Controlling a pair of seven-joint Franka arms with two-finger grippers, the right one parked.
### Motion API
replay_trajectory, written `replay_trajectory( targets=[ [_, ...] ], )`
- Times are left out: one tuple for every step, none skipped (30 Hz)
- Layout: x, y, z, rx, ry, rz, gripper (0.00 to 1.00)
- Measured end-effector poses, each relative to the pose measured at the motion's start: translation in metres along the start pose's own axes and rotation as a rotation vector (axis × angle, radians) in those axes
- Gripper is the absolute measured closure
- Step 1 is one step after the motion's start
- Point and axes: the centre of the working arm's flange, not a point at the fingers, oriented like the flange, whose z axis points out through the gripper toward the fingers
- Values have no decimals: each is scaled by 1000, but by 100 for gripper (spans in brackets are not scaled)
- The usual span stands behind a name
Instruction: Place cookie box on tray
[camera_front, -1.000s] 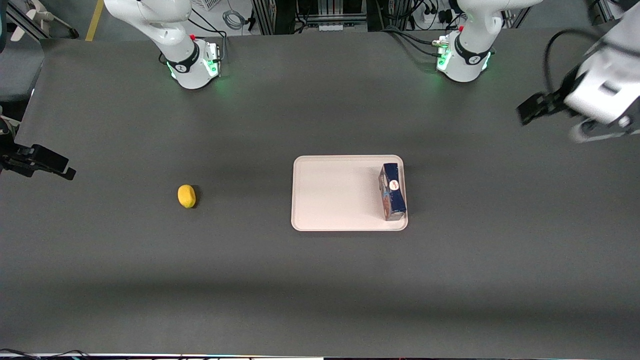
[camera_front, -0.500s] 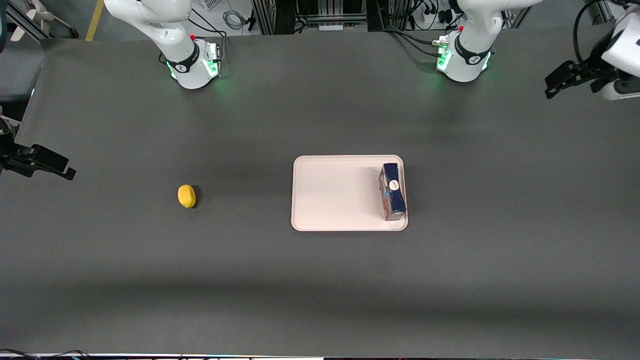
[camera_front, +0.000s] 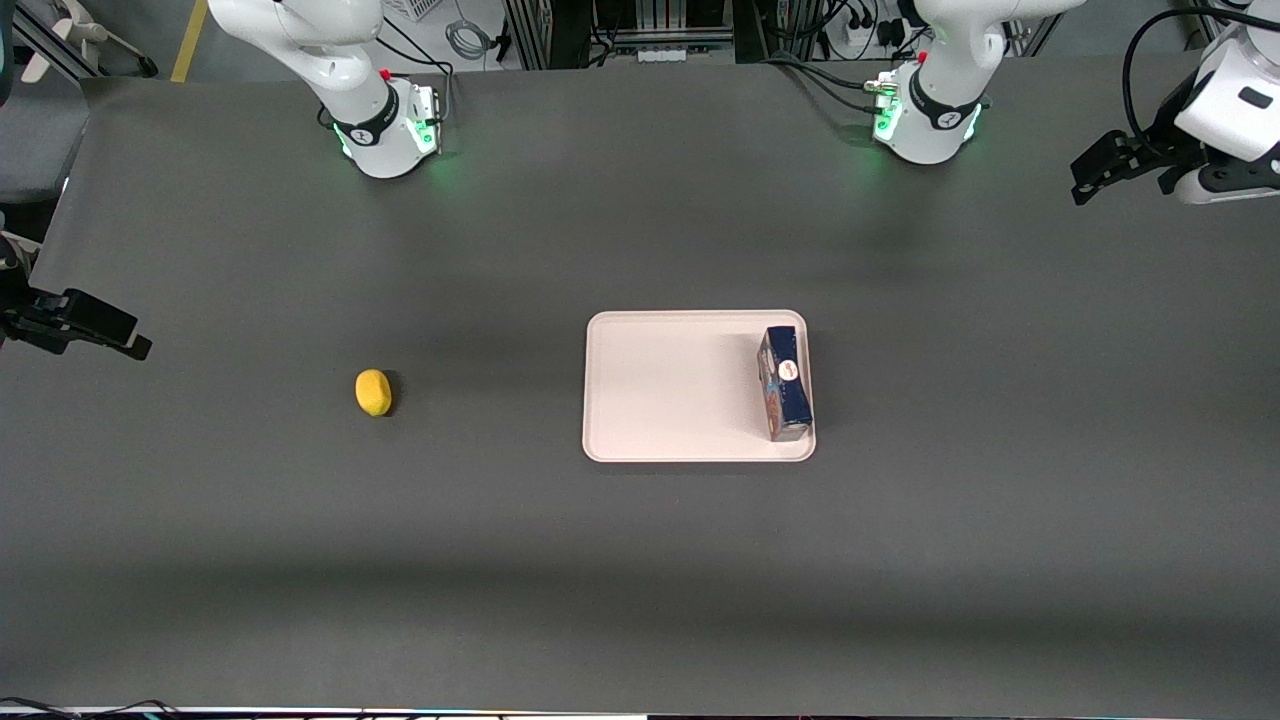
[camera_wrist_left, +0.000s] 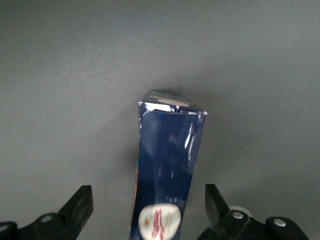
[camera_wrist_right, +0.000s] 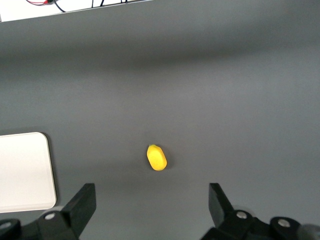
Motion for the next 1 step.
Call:
replay_trajectory(
  targets=[
    [0,0,-1,0,2,0,0]
  ],
)
